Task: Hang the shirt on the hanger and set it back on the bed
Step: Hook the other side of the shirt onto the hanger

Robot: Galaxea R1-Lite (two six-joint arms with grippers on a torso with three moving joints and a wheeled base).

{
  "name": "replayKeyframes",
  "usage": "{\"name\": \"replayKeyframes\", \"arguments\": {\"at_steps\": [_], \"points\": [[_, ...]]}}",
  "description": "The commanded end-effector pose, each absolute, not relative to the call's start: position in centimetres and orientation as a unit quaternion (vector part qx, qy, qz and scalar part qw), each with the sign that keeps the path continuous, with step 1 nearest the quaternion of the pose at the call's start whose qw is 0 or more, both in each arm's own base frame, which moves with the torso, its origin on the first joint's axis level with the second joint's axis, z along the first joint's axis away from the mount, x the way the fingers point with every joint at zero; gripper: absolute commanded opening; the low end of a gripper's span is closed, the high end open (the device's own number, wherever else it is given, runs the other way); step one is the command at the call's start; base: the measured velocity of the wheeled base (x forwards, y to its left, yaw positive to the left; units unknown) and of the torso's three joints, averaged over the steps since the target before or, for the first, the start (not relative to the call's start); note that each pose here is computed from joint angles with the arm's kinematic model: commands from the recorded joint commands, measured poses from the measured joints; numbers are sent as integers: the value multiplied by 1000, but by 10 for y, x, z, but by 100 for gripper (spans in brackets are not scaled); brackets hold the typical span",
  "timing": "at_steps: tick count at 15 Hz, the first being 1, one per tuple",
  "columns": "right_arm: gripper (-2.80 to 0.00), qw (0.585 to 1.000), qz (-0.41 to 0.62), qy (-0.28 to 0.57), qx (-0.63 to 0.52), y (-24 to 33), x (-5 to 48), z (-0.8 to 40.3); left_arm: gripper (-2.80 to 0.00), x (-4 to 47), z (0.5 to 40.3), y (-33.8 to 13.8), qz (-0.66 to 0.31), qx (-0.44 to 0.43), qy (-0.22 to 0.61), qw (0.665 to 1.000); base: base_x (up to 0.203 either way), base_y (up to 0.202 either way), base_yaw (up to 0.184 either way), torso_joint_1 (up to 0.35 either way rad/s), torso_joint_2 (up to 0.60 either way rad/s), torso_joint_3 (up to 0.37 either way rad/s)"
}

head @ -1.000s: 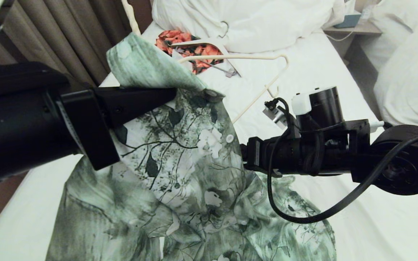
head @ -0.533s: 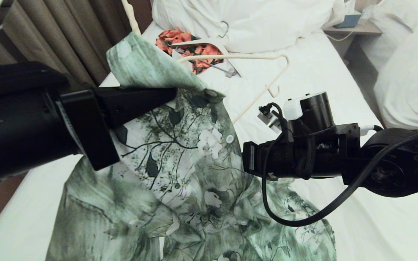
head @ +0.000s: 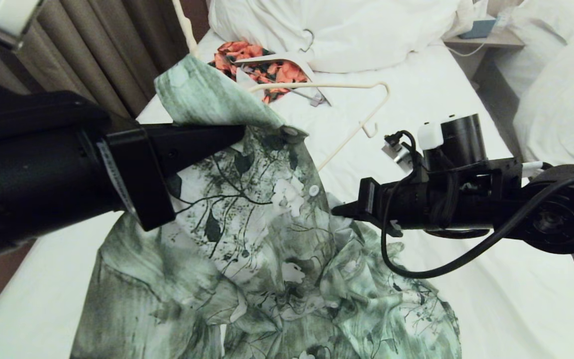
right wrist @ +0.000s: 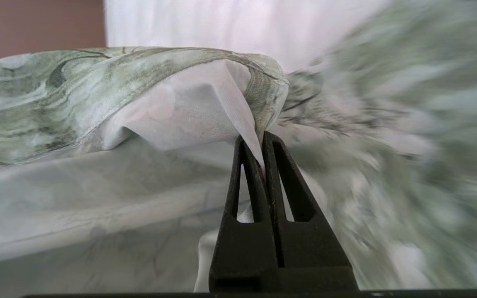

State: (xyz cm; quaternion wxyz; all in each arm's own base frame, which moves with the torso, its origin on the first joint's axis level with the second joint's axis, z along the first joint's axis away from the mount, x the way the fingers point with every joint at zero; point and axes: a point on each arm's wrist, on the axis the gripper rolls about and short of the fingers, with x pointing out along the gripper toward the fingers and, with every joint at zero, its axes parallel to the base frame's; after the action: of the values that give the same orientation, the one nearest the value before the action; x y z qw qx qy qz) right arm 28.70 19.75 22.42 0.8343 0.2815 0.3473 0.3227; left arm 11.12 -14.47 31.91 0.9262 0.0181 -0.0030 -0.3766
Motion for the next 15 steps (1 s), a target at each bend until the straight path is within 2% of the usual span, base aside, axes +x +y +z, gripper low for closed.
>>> {"name": "replayKeyframes", "arguments": {"at_steps": [1,8,15], "points": [[-280,838,310,342,290,185,288,229,-280,120,313,-152,-370,26,11,929,0,0,0,0,0,0],[-280,852,256,335,310,146,301,230,-280,147,299,-169,-344,23,35,938,0,0,0,0,0,0],[-280,864,220,315,325,118,314,233,-280,147,296,-170,-343,43,73,936,0,0,0,0,0,0]]}}
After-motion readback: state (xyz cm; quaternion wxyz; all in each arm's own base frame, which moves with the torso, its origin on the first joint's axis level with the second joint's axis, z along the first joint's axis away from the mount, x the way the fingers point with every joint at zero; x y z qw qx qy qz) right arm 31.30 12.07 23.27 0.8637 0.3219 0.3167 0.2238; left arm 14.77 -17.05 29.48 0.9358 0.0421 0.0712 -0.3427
